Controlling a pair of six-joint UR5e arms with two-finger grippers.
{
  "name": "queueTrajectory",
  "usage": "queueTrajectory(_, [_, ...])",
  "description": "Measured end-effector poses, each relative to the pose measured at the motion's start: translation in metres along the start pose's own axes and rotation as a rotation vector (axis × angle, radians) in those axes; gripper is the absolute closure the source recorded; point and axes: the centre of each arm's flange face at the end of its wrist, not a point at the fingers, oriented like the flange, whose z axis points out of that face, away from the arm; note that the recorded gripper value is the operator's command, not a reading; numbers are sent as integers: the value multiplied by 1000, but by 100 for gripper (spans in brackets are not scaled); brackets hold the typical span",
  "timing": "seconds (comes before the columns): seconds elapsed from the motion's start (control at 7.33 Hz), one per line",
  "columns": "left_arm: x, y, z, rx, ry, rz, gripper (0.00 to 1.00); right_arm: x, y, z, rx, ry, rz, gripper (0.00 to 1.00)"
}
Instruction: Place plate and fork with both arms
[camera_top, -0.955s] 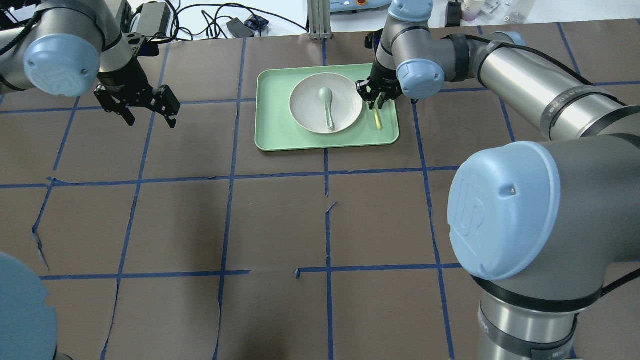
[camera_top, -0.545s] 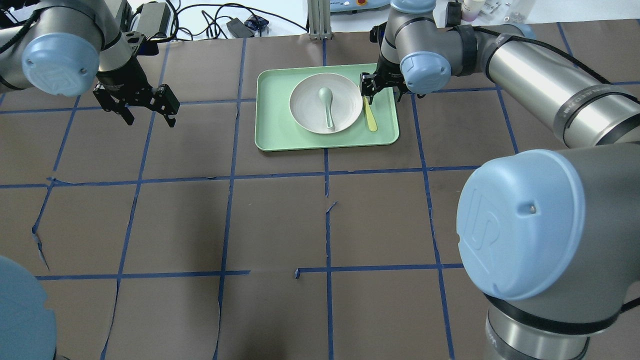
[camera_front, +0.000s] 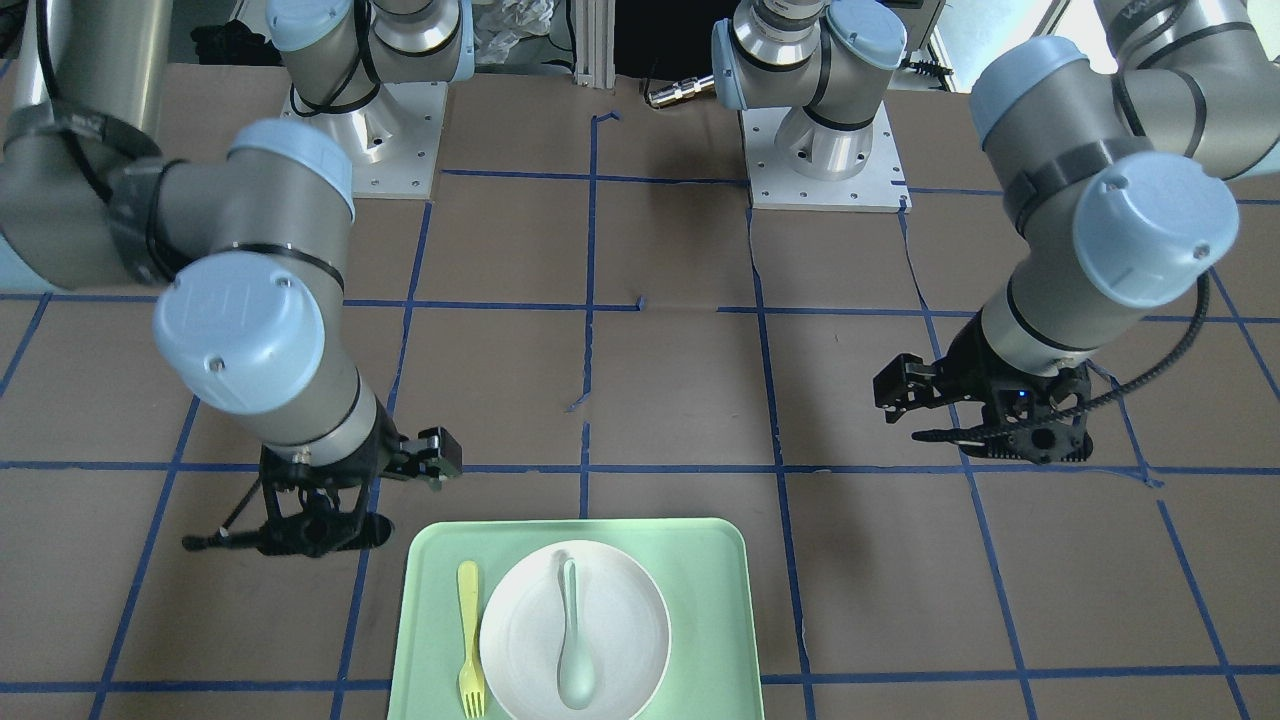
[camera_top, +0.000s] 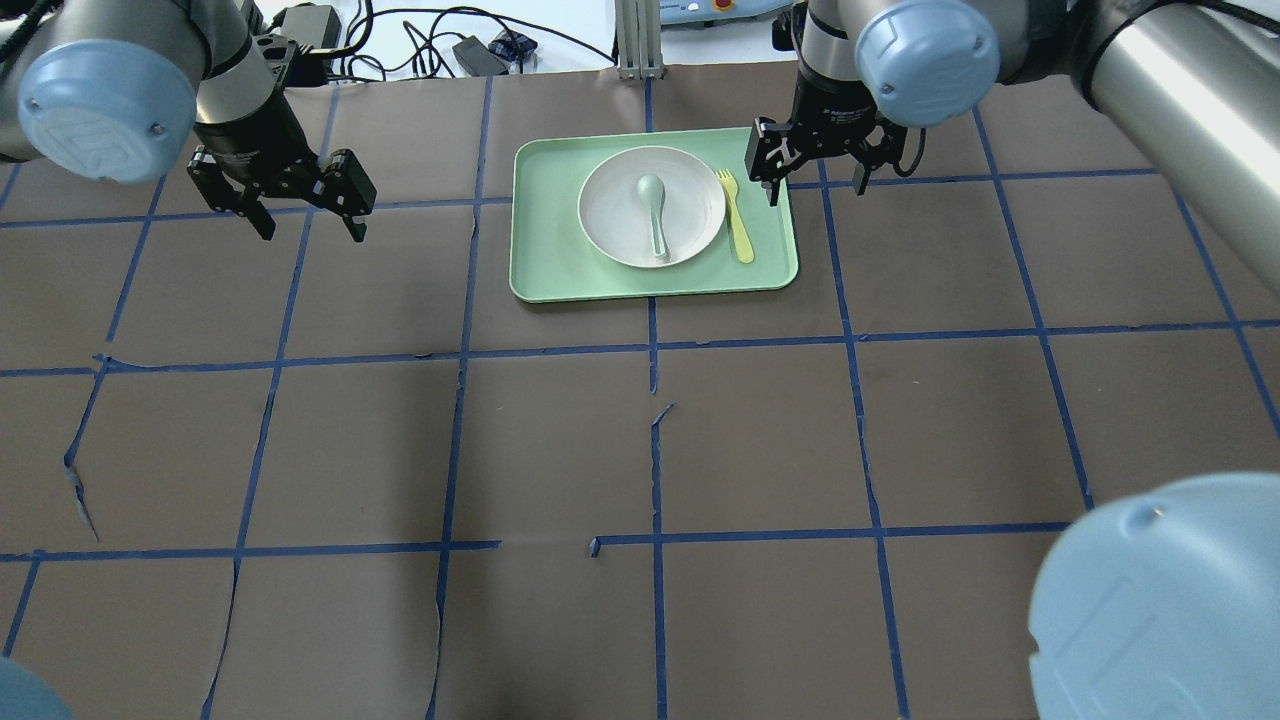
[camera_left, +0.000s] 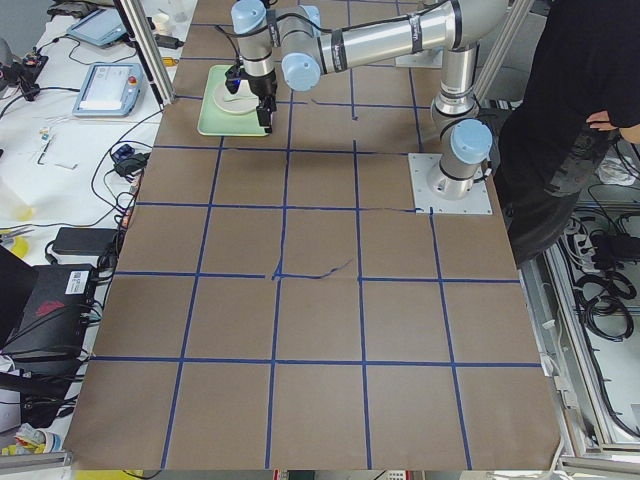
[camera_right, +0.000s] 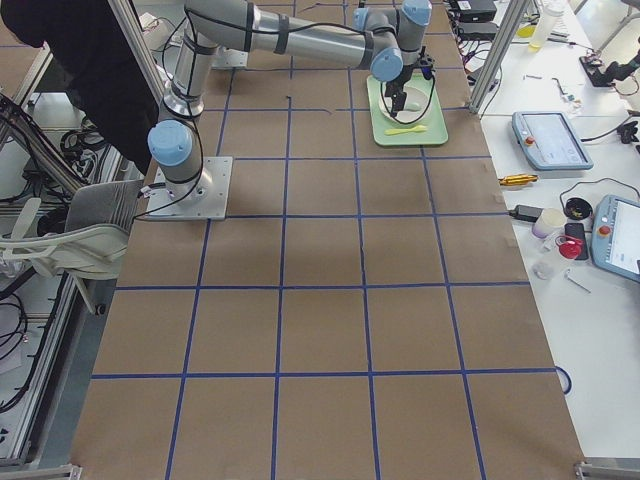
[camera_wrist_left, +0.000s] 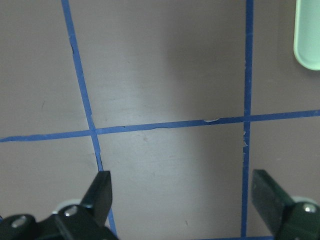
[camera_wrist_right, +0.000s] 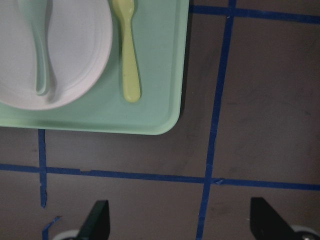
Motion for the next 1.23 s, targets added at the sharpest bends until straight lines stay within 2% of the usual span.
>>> queueTrajectory(0.27, [65,31,-22,-9,-5,-37,0,3,49,-28,-7,3,7,0])
queueTrajectory(0.55, [105,55,-40,-12,10,-29,0,6,72,-40,-26,6,12,0])
queueTrajectory(0.95, [95,58,-69,34,27,-42,0,8,95,-69,-25,9,14,0])
queueTrajectory(1.23, [67,51,-68,32,33,-48,0,7,107,-86,-24,9,13,0])
